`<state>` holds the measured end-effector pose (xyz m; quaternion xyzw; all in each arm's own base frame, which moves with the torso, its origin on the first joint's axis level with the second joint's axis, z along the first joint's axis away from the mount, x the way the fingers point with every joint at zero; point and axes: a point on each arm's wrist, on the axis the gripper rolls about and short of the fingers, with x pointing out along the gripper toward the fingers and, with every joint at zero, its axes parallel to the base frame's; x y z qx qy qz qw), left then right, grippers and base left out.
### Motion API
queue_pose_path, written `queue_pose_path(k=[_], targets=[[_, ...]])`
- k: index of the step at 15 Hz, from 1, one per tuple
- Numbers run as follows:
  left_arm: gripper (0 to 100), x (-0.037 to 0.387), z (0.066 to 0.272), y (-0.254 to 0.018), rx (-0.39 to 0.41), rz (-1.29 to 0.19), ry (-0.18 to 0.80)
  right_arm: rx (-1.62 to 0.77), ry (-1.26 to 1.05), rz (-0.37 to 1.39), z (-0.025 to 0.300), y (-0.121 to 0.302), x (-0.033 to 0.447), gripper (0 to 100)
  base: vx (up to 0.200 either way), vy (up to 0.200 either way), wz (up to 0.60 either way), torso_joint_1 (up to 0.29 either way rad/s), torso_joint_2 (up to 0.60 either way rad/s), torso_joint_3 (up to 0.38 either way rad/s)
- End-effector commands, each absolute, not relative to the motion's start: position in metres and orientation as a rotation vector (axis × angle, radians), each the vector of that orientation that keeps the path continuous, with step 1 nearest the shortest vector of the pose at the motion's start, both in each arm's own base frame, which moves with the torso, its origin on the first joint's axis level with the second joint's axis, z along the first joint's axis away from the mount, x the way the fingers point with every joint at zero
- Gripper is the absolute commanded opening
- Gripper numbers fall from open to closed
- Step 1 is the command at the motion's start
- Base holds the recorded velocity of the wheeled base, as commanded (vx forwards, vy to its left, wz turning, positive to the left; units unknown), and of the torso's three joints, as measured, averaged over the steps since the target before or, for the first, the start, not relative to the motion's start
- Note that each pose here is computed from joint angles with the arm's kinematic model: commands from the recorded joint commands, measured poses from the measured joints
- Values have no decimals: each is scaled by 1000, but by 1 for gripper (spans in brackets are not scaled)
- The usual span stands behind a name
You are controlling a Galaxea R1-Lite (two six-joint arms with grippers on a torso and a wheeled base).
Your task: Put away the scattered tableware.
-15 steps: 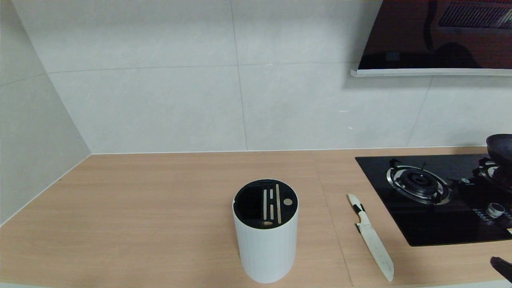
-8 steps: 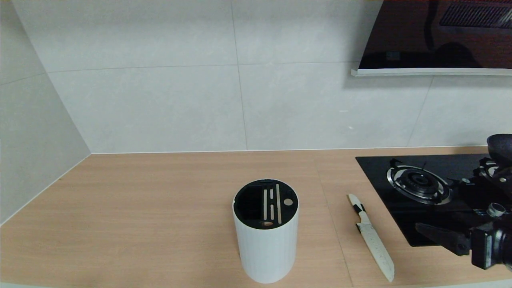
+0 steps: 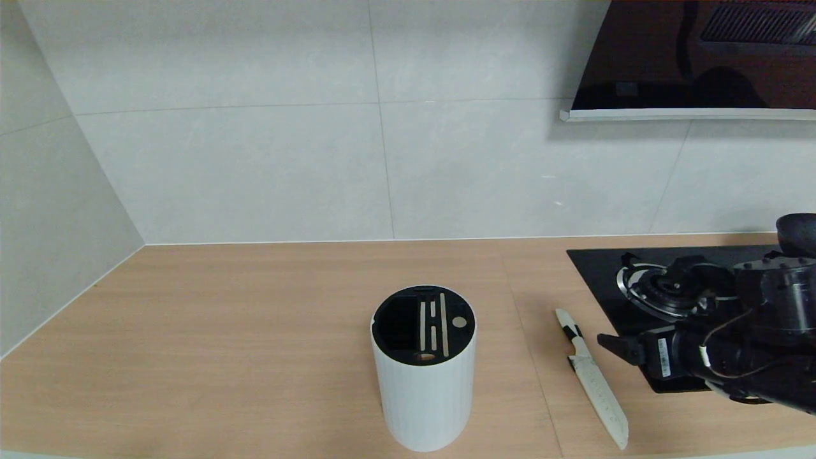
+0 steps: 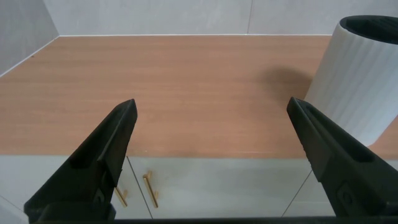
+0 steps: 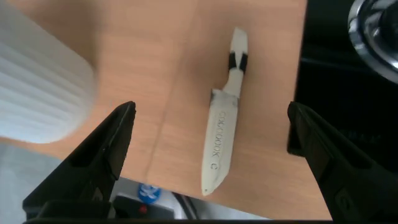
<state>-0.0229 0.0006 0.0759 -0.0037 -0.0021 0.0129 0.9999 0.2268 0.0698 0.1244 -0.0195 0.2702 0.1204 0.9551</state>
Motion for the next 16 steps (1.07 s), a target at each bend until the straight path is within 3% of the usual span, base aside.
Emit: queue_pose_path(k=[1, 10, 16], targets=[[100, -23, 76, 1, -8, 26, -3, -64, 645, 248, 96, 80, 240, 100, 0, 0, 0, 0, 0, 0], [100, -23, 76, 1, -8, 26, -3, -43, 652, 85, 15, 94, 284, 100, 0, 0, 0, 0, 0, 0], [100, -23, 76, 1, -8, 26, -2, -45, 643, 51, -6, 94, 292, 100, 0, 0, 0, 0, 0, 0]])
